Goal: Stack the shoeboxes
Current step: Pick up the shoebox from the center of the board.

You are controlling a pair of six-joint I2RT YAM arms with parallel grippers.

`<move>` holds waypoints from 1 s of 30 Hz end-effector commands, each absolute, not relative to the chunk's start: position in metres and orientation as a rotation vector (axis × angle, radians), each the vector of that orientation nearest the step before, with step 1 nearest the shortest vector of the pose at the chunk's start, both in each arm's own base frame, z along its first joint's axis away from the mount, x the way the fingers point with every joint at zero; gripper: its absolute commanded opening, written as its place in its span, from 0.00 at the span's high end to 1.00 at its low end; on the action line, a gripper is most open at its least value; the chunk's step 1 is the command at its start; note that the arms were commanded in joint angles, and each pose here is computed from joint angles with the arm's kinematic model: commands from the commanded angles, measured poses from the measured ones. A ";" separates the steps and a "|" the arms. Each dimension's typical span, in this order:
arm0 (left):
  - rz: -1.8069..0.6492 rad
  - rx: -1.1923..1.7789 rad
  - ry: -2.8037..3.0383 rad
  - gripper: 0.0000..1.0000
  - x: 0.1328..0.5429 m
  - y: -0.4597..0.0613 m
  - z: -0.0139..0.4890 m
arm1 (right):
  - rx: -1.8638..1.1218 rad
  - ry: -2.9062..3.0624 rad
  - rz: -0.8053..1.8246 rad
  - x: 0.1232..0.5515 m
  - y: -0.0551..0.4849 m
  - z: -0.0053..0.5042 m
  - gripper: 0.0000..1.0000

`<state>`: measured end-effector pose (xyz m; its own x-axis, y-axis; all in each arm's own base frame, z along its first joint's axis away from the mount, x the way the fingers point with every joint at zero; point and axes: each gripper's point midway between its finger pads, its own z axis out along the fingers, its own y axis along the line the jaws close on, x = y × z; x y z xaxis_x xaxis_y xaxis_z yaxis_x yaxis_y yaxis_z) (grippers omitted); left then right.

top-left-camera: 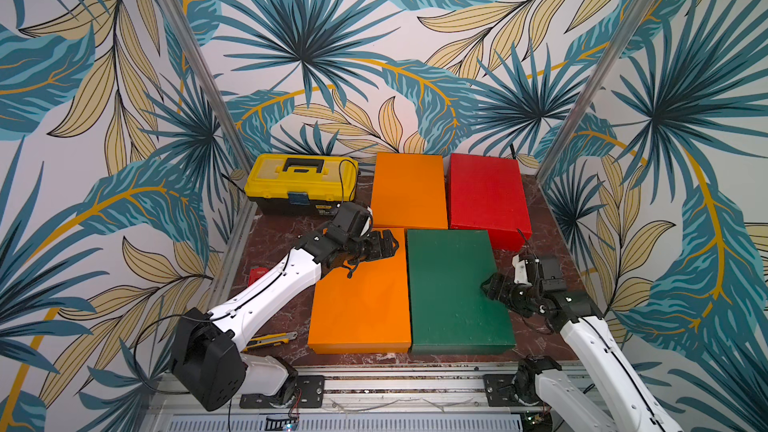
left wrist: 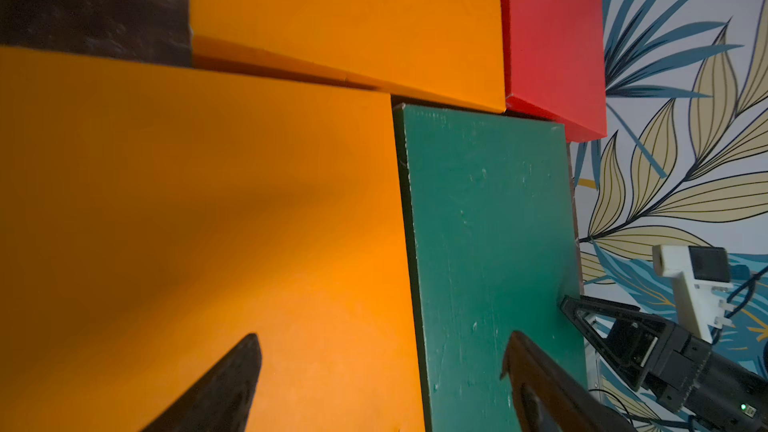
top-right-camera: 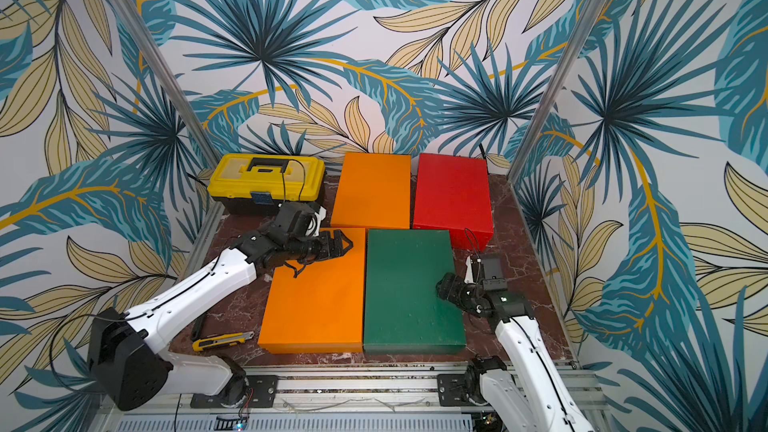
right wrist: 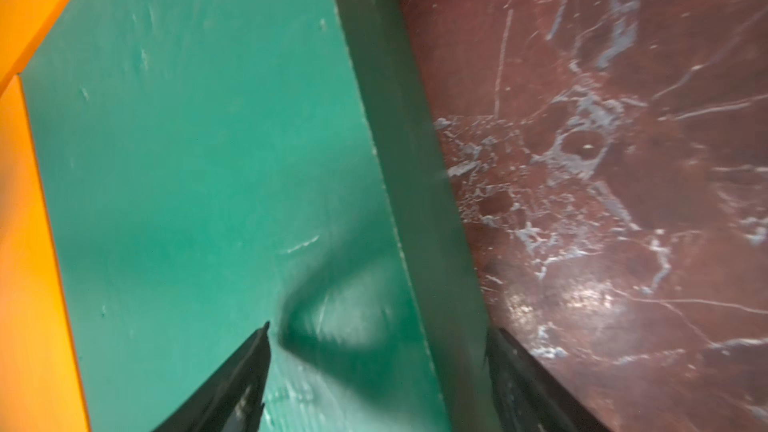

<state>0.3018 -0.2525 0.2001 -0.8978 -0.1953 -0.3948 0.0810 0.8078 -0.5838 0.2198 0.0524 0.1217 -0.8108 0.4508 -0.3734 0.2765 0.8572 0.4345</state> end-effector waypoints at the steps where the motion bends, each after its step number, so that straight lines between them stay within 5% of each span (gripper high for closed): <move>1: -0.904 -0.090 2.594 0.08 0.294 -0.275 0.202 | 0.460 2.494 0.612 0.229 0.066 0.131 0.18; 10: -0.962 -0.002 2.759 0.09 0.280 -0.329 0.173 | 0.332 2.390 0.867 0.242 0.098 0.140 0.17; 30: -0.682 -0.103 2.866 0.10 0.279 -0.305 0.149 | 0.485 2.471 0.632 0.246 0.068 0.136 0.08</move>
